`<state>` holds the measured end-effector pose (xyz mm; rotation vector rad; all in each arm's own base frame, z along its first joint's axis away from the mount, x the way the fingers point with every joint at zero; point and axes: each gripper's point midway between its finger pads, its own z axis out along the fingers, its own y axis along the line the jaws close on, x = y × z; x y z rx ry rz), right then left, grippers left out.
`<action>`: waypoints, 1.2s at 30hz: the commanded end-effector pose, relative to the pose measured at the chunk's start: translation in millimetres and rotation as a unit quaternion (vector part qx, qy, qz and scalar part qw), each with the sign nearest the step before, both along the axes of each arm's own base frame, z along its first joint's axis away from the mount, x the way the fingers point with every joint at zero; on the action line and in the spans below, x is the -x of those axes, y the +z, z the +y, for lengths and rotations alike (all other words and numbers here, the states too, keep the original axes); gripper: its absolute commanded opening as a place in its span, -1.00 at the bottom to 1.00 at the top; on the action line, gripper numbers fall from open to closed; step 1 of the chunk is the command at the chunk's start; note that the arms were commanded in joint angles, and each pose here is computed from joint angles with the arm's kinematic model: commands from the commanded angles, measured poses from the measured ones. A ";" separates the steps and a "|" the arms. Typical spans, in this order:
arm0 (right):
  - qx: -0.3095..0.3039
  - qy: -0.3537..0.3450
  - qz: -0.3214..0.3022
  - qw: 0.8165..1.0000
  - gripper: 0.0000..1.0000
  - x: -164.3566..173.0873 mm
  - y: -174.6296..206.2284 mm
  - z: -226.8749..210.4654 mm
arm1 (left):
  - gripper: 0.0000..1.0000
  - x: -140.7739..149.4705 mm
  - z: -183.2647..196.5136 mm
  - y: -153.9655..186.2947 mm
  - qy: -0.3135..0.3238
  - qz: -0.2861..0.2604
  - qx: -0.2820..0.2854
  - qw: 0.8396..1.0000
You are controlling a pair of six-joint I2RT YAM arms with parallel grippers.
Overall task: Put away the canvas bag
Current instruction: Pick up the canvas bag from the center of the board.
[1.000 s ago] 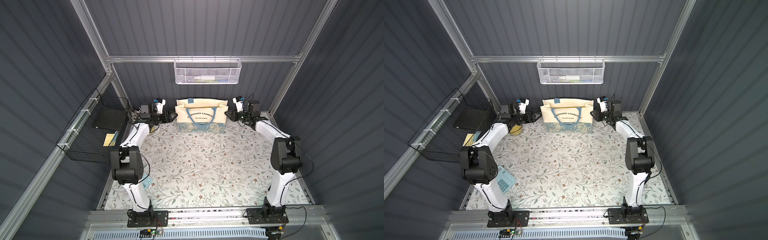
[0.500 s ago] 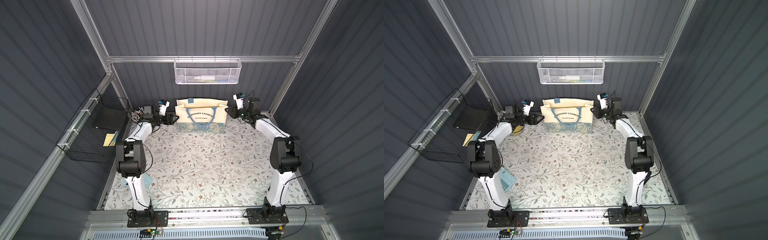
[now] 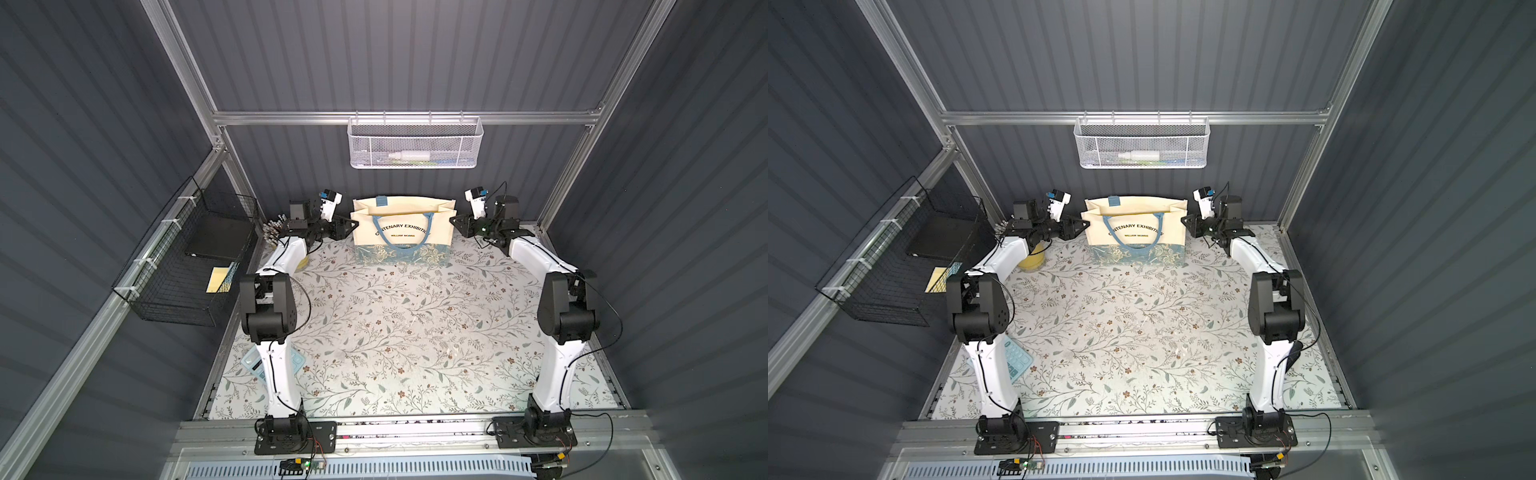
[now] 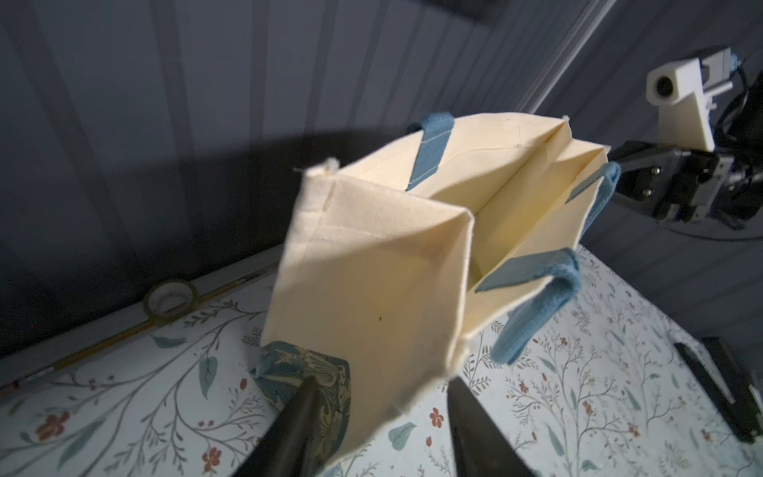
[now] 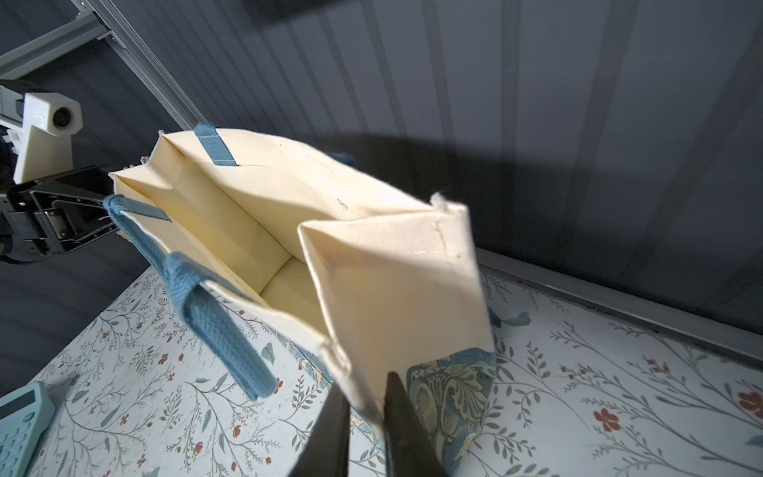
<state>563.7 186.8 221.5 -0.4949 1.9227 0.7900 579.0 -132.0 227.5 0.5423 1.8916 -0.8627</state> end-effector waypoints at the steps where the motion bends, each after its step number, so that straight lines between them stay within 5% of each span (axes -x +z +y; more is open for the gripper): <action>1: -0.005 0.014 -0.004 1.000 -0.72 1.9 1.6 3.8 | -0.33 2.3 -4.1 10.0 -0.026 -0.005 0.016 1.000; 7: -0.009 0.016 -0.003 1.000 -0.96 4.7 2.3 4.4 | -0.77 8.3 -7.9 14.1 -0.040 -0.001 0.027 0.999; 14: -0.009 0.012 -0.002 1.000 -1.00 5.0 3.1 4.3 | -1.00 4.4 -7.6 20.9 -0.035 -0.004 0.031 0.999; 26: 0.002 -0.012 0.005 1.000 -1.00 37.6 13.9 8.4 | -1.00 42.7 -12.9 32.5 -0.029 0.010 0.026 0.999; 36: 0.030 -0.053 0.030 0.998 -1.00 121.6 25.5 17.8 | -1.00 118.8 -29.2 66.7 -0.012 0.029 0.025 0.999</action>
